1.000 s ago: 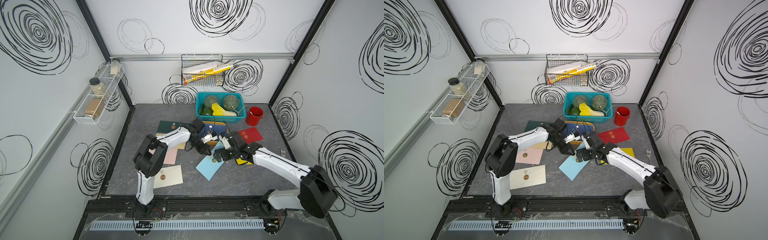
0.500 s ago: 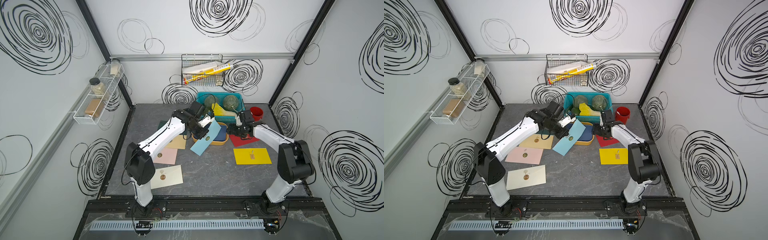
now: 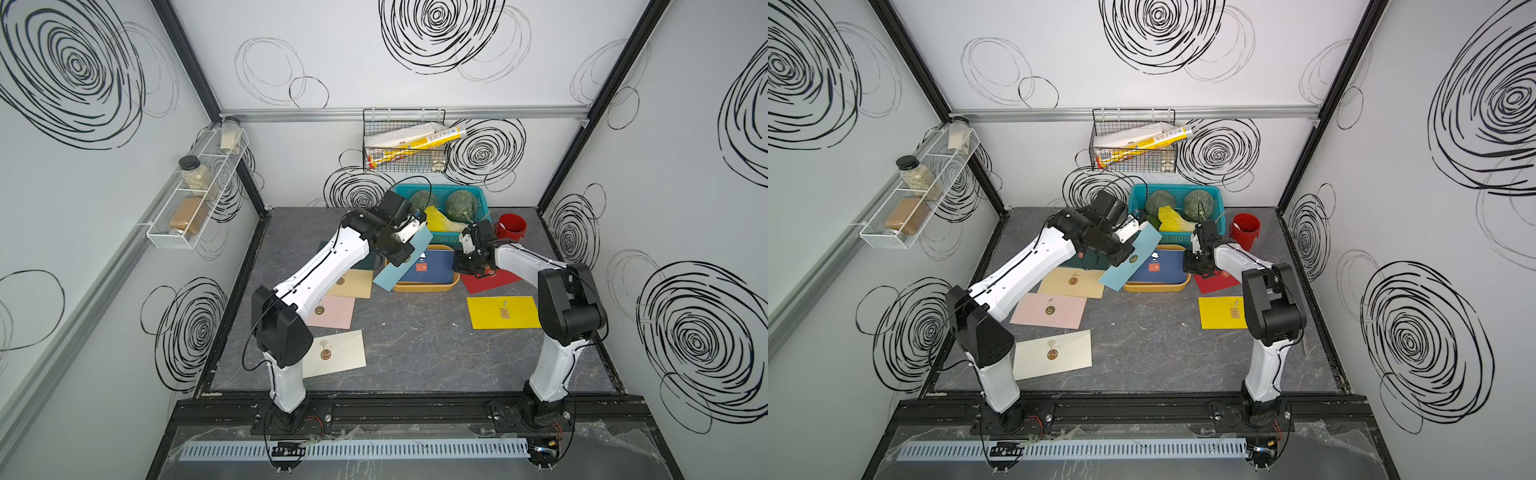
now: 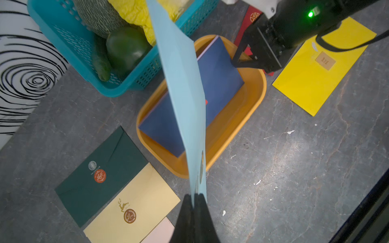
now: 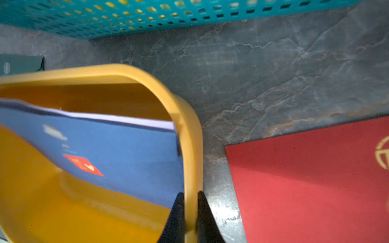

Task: Put the sealed envelopes into the storage box
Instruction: Move the storage box to the center of the board, then place the envelope in the storage box.

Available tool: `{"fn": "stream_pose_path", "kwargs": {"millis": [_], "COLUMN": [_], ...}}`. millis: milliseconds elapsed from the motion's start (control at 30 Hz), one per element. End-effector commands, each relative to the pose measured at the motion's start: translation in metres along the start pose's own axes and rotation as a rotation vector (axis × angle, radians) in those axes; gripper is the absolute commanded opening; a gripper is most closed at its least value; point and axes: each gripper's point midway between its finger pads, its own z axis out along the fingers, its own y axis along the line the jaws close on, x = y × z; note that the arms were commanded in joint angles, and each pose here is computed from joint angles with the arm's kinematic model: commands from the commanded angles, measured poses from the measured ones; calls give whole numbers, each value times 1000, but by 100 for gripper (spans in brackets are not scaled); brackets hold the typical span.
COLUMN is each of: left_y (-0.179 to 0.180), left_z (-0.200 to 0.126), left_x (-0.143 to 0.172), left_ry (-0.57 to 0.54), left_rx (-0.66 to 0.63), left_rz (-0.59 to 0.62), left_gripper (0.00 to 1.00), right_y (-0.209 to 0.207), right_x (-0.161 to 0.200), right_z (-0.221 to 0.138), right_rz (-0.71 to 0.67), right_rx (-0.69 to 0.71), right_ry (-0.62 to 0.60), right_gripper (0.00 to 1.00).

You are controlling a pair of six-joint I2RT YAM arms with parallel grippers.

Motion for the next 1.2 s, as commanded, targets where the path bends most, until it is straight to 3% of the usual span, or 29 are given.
{"fn": "stream_pose_path", "kwargs": {"millis": [0,167,500,633,800,933,1167], "left_y": [0,-21,-38,-42,-45,-47,-41], "left_z": [12,13,35,54,67,88,123], "left_x": [8,-6,-4,10,23,35,48], "left_ry": [81,45,71,127,164,214,287], "left_rx": [-17,31,131,166,193,208,150], "left_rz": [120,315,430,423,422,412,440], "left_gripper": [6,9,10,11,15,18,13], "right_y": [7,12,18,17,16,10,-42], "right_x": [11,38,27,16,1,-18,-51], "right_z": [-19,-14,-22,-22,-24,-45,-102], "right_rz": [-72,-130,-200,-210,-194,-147,-27], "right_rx": [-16,-43,-56,-35,-8,33,317], "right_ry": [10,65,48,38,22,-47,-207], "right_gripper": [12,12,15,23,46,56,65]}}
